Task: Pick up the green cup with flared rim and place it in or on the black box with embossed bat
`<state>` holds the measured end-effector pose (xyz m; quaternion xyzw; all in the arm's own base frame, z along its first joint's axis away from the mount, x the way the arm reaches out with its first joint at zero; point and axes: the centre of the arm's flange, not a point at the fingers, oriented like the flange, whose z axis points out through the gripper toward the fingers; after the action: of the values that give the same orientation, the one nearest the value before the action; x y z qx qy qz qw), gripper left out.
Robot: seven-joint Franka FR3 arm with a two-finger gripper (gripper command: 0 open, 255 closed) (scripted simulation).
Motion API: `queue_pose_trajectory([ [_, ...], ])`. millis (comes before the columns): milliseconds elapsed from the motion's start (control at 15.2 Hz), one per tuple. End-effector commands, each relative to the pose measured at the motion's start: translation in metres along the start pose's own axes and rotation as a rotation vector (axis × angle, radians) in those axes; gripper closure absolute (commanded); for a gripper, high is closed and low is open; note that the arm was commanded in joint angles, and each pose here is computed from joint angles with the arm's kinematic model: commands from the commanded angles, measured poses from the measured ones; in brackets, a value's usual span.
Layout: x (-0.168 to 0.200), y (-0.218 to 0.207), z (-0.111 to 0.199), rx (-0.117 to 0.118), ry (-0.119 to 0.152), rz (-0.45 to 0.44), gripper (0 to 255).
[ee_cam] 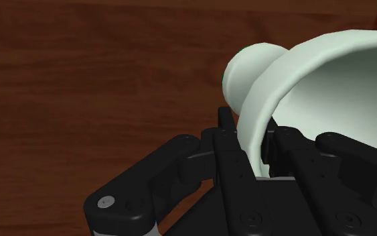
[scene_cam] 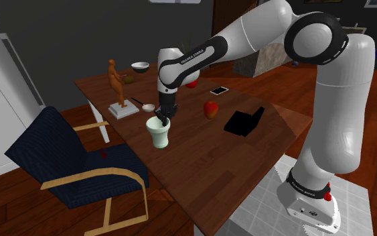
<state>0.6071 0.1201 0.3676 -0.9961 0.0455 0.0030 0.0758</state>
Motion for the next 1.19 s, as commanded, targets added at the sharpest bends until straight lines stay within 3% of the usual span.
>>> queue_pose_trajectory([
  [0, 0.000, 0.001, 0.000, -0.001, -0.001, 0.001, 255],
  [198, 0.000, 0.001, 0.000, -0.001, -0.001, 0.001, 255],
  [1122, -0.001, -0.010, -0.073, -0.001, -0.001, 0.001, 255],
])
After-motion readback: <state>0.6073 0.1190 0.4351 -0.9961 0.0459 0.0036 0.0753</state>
